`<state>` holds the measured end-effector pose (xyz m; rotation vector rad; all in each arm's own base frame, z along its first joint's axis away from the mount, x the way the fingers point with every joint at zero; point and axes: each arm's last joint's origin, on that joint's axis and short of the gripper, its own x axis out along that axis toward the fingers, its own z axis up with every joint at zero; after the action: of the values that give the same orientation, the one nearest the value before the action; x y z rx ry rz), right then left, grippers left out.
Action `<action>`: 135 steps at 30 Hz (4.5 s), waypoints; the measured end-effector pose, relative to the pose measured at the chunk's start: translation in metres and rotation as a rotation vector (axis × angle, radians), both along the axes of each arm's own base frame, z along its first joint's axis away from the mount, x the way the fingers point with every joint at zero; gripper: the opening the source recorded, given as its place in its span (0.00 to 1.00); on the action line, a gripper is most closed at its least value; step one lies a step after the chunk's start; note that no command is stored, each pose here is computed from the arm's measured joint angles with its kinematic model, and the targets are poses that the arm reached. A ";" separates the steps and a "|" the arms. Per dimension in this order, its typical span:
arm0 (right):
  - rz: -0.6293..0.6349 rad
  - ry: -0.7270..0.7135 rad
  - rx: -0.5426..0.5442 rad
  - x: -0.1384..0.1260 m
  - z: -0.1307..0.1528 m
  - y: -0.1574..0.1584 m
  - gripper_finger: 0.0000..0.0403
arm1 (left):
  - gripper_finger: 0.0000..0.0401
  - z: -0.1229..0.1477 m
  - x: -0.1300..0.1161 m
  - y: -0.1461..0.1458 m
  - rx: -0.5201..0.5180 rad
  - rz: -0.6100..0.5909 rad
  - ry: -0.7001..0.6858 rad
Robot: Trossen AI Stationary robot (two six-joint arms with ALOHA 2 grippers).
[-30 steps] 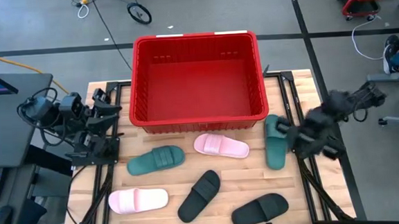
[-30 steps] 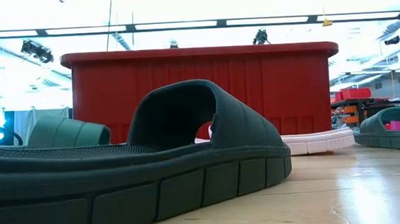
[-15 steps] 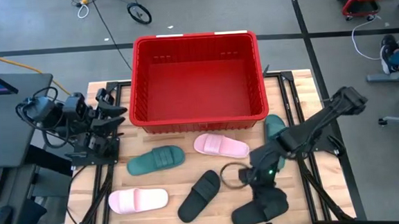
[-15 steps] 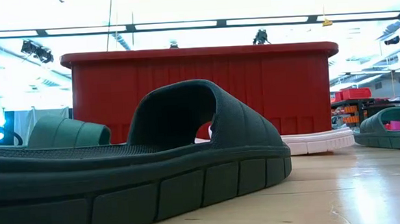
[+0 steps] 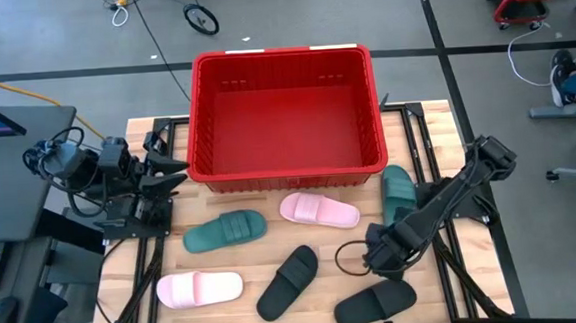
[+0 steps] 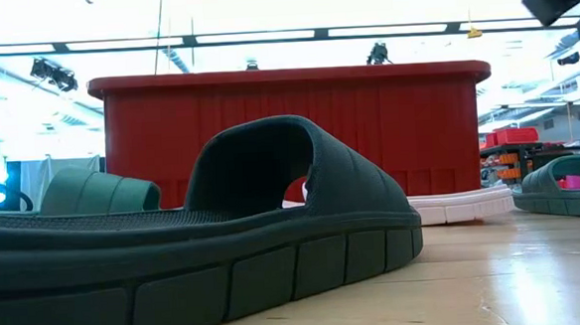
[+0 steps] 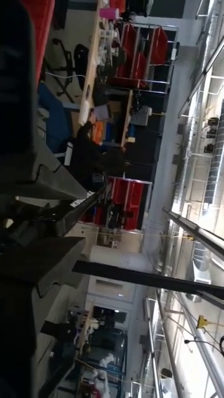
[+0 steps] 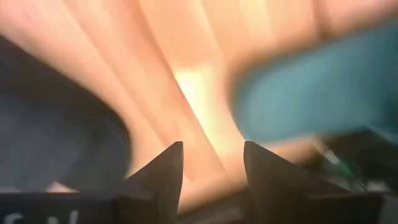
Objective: Pick and place slides into bin
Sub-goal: Put the right blue slide into the red bin, then put the blue slide into the red bin
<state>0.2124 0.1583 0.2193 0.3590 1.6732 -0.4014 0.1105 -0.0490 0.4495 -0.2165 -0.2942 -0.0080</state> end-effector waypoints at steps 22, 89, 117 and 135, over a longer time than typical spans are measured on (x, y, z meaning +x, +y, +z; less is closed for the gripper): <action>-0.107 0.106 -0.164 -0.036 -0.086 -0.028 0.44 | 0.28 -0.008 0.002 -0.001 -0.041 -0.023 0.076; -0.036 -0.064 -0.366 0.120 0.059 -0.321 0.02 | 0.17 -0.010 0.004 -0.003 -0.123 -0.045 0.090; -0.055 0.069 -0.282 0.104 0.052 -0.333 0.39 | 0.13 -0.012 0.010 -0.006 -0.130 -0.048 0.110; -0.242 -0.829 -0.236 0.012 0.222 -0.196 0.48 | 0.29 -0.098 0.071 -0.047 -0.127 -0.092 0.795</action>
<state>0.2242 -0.0377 0.4417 0.4714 0.7673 -0.5311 0.1815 -0.0962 0.3519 -0.3410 0.5084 0.0065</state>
